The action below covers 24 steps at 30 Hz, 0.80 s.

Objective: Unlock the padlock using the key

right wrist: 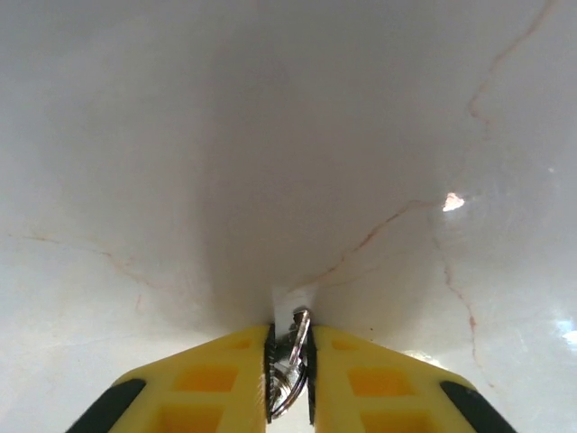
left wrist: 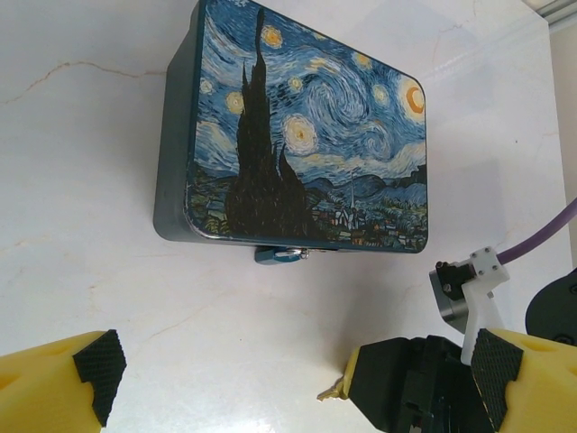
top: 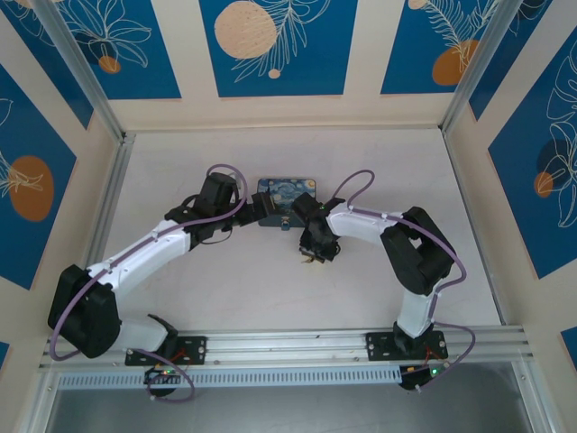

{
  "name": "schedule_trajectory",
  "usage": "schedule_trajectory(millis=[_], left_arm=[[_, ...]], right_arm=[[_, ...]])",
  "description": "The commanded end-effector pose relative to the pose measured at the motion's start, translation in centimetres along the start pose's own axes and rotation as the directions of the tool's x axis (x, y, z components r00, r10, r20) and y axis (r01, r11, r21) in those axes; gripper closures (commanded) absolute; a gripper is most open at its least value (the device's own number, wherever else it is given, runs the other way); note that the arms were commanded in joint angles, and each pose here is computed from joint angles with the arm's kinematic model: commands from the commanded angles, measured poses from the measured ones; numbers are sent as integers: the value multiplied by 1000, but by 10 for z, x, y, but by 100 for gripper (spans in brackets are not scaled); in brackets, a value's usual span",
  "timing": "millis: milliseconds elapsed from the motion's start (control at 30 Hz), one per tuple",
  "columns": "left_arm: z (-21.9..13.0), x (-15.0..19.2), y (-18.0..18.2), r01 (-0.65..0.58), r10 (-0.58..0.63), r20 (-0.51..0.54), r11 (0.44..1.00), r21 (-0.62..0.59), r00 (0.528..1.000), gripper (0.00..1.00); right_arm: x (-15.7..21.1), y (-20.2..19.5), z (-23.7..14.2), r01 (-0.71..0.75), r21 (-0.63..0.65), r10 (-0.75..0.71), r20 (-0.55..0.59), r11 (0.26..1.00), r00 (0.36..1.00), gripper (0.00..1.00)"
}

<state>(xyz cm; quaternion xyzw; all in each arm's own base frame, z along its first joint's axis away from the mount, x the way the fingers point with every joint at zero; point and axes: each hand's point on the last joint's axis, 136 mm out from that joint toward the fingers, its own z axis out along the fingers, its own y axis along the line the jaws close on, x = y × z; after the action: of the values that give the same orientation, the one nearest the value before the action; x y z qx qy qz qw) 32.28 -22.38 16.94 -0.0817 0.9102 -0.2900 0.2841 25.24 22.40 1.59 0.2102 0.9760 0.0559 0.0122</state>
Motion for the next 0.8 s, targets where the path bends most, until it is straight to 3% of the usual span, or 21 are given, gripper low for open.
schedule_trajectory(millis=[0, 167, 367, 767], left_arm=[[-5, -2, -2, 19, -19, 7, 1000, 24, 1000, 0], [-6, -2, -2, 23, -23, 3, 999, 26, 1000, 0], [-7, -1, -5, 21, -21, -4, 999, 36, 1000, 0], [2, 6, -13, 80, -76, -50, 993, 86, 996, 0]], right_arm=[[5, -4, 10, 7, 12, -7, -11, 1000, 1000, 88], [7, -8, 7, 35, -11, -35, -1, 999, 999, 100], [4, -7, -15, 82, -105, -78, 45, 991, 996, 100], [-1, -7, -54, 49, -274, -26, 88, 961, 996, 100]])
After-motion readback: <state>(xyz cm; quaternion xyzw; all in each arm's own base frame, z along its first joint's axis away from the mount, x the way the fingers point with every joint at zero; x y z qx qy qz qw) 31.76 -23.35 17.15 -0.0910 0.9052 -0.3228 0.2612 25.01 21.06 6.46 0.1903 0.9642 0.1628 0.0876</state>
